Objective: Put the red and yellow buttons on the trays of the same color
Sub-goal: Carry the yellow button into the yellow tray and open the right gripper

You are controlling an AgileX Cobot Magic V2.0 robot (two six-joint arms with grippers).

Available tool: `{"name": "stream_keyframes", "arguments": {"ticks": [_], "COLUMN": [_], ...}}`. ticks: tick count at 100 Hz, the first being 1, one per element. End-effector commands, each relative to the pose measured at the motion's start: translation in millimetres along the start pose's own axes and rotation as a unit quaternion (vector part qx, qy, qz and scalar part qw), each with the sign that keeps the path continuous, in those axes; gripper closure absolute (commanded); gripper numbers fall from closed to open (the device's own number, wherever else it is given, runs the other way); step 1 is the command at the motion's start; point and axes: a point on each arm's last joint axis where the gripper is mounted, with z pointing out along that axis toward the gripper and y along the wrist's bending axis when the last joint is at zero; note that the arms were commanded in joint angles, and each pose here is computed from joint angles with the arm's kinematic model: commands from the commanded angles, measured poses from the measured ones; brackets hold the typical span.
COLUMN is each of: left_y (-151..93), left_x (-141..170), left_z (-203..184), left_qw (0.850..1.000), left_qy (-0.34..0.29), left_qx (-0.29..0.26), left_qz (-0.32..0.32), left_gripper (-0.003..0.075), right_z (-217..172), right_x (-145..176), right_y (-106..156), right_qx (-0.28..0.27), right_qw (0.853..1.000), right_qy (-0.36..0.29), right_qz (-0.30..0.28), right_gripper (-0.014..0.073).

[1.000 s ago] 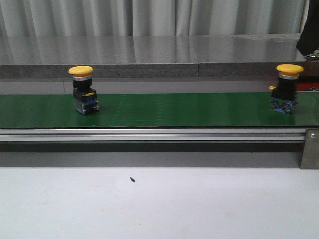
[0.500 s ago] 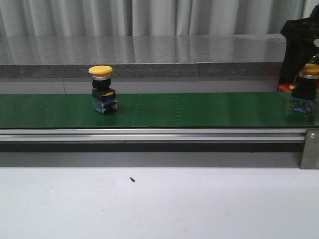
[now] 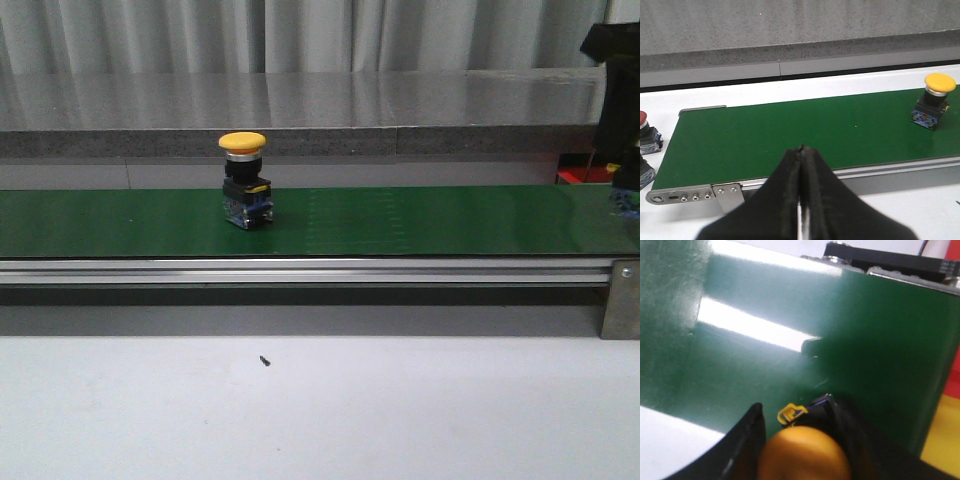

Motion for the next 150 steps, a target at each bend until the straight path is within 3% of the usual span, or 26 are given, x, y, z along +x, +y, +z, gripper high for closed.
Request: {"name": "stream_keyframes", "arguments": {"ticks": [1, 24, 52, 79, 108, 136, 150], "left_y": [0.3, 0.3, 0.3, 0.3, 0.3, 0.3, 0.3], "left_x": [-15.5, -15.5, -15.5, -15.5, -15.5, -15.5, -15.5], "left_z": [-3.1, -3.1, -3.1, -3.1, -3.1, -3.1, -3.1], "left_qw": [0.999, 0.999, 0.999, 0.999, 0.999, 0.999, 0.999], "left_qy": [-0.052, -0.052, -0.052, -0.052, -0.052, -0.052, -0.052], "left_qx": [-0.003, -0.003, -0.003, -0.003, -0.003, -0.003, -0.003], "left_qz": [-0.005, -0.005, -0.005, -0.005, -0.005, -0.005, -0.005], "left_gripper": [0.0740, 0.0739, 0.0740, 0.0740, 0.0740, 0.0740, 0.0740], "right_z": [-44.9, -73.1, -63.3, -34.5, 5.9, 21.7, 22.1], "right_x": [-0.6, 19.3, 46.4, 61.5, 61.7, 62.4, 62.5], "right_y": [-2.9, -47.9, -96.8, -104.5, -117.1, -120.9, -121.0], "right_qx": [0.019, 0.052, 0.096, 0.116, 0.089, 0.075, 0.075], "right_qw": [0.999, 0.993, 0.978, 0.973, 0.974, 0.975, 0.975], "right_qy": [-0.049, -0.045, -0.057, -0.076, -0.040, -0.028, -0.028], "right_qz": [0.009, 0.095, 0.174, 0.184, 0.204, 0.208, 0.208], "right_gripper": [0.0384, 0.0384, 0.0384, 0.0382, 0.0382, 0.0377, 0.0292]}}
